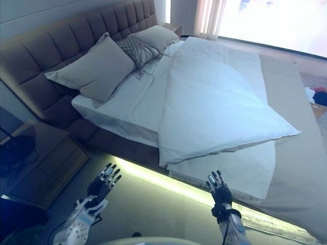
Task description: Make the bed neatly
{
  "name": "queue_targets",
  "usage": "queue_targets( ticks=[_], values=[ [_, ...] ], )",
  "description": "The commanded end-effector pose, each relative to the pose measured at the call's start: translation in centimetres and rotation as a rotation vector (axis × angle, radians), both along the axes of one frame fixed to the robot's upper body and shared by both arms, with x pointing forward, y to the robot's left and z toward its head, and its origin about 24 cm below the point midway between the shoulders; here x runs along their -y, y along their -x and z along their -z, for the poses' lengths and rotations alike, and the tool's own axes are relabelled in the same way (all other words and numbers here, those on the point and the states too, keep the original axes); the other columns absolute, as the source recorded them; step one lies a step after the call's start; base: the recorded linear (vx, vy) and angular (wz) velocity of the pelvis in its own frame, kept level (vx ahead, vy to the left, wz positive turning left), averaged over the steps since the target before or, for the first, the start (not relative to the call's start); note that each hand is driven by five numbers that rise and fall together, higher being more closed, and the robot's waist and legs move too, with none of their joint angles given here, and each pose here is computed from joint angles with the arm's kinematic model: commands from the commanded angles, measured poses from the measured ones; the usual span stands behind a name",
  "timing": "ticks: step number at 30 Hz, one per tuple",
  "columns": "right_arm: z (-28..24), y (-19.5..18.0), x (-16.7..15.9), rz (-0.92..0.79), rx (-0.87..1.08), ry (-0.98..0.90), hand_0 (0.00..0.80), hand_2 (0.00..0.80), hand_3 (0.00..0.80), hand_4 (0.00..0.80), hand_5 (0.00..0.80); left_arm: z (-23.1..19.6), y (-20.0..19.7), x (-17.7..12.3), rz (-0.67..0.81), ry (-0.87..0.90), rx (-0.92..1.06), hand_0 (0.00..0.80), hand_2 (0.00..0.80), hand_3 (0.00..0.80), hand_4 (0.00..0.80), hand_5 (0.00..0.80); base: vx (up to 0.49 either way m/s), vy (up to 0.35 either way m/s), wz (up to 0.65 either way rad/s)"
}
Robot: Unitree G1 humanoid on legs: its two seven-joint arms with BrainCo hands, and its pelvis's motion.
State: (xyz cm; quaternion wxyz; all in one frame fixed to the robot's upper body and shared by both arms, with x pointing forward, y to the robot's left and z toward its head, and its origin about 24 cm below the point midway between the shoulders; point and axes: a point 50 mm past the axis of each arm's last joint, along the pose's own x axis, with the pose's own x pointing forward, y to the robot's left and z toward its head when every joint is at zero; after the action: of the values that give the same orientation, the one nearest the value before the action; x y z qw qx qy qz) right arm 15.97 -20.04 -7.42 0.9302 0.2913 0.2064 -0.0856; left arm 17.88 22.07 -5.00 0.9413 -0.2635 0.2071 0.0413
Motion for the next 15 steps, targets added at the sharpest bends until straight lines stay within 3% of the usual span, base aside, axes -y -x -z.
queue_targets(
  ticks=[1,15],
  values=[
    [-2.27,-2.33,0.88,0.011,0.134,0.045,0.000,0.000,0.000,0.000,0.000,-1.58,-1.82,-0.70,-0.014,-0.037,0.091,0.000,0.000,0.000,0.000,0.000,0.000,0.000,0.00],
    [-2.66,-2.02,1.46,0.075,0.135,0.025,0.000,0.000,0.000,0.000,0.000,-1.53,-1.24,-0.69,0.048,-0.012,0.091,0.000,0.000,0.000,0.000,0.000,0.023,-0.001,0.05]
  ],
)
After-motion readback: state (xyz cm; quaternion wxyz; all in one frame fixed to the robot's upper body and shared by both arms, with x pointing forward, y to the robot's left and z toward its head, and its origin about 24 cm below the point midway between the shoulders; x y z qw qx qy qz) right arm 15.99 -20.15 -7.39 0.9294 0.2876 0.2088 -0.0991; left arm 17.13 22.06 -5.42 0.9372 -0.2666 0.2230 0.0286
